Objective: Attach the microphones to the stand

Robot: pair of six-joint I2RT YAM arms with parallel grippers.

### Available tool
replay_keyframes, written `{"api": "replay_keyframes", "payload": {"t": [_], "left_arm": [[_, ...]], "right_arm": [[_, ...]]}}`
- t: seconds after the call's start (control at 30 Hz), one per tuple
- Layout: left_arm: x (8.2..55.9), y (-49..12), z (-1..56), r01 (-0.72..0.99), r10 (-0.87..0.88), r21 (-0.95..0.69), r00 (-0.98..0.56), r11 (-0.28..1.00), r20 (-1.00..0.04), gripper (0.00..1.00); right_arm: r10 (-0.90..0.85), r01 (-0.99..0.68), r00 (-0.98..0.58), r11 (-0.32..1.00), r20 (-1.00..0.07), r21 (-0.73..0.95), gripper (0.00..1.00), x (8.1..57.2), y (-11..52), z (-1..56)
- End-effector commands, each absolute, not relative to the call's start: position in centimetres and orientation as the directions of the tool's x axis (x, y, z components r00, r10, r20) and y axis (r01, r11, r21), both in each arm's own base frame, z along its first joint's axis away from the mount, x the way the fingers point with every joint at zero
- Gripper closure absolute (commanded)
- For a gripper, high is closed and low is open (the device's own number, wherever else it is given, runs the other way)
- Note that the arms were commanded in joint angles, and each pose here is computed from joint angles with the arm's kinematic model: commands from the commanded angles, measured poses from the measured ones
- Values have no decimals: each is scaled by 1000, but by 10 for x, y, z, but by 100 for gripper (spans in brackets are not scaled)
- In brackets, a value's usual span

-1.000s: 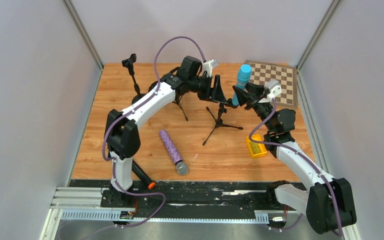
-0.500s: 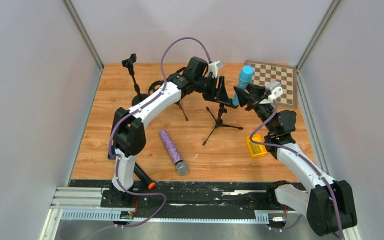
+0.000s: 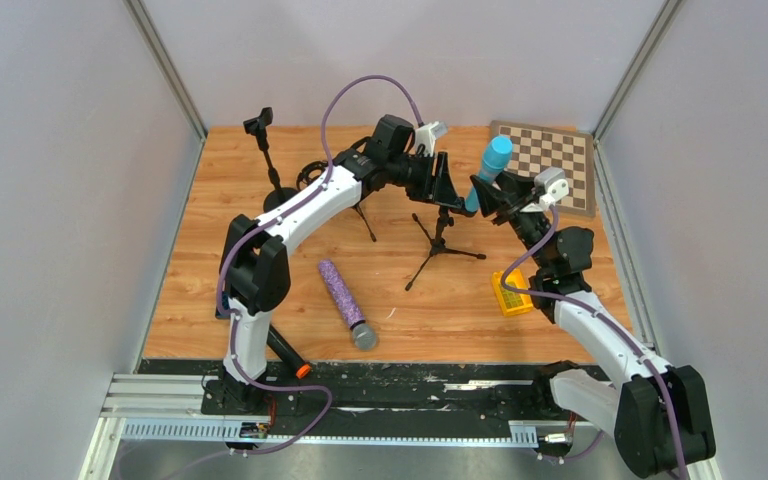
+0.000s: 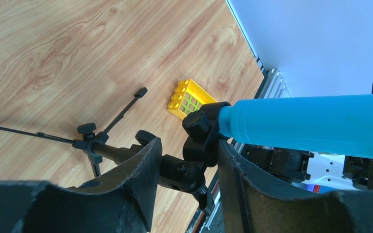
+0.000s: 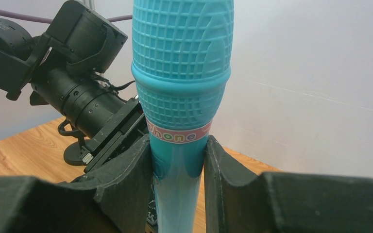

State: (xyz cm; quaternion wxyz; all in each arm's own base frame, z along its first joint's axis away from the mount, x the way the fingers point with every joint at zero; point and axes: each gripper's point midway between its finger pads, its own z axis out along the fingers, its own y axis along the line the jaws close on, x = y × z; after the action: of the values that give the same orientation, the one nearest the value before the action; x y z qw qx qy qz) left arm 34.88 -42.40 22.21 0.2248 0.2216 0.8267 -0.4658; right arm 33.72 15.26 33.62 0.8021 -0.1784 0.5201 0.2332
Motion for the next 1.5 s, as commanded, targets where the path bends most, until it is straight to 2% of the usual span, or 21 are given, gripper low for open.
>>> {"api": "replay_keyframes", "payload": {"t": [0.0,0.07,0.23,0.57,0.73,1.1,1.47], "left_arm": [[349,-400,180,498,186,-643,-851,582,-491,62],[351,-397,178,491,181,-645,-855,585,-487,67],[351,-396,177,485,179,-655,-860,580,-478,70],[352,-395,176,485,180,-652,-859,583,-478,70],[352,-394,177,489,181,-649,-857,583,-483,70],[352,-394,178,491,180,-646,-855,584,-487,71],[352,-393,177,491,181,-643,-855,587,-487,71]], "right_arm": [[141,-564,206,826,-968,1,100,340,154,284],[134,-558,213,830,-968,-8,100,339,153,281],[119,-558,213,830,-970,-21,100,337,152,272],[166,-544,159,837,-973,54,100,342,151,256],[158,-554,81,828,-984,87,100,352,157,252],[94,-545,59,837,-994,47,100,354,161,238],[161,-550,41,828,-986,112,100,343,160,220]]}}
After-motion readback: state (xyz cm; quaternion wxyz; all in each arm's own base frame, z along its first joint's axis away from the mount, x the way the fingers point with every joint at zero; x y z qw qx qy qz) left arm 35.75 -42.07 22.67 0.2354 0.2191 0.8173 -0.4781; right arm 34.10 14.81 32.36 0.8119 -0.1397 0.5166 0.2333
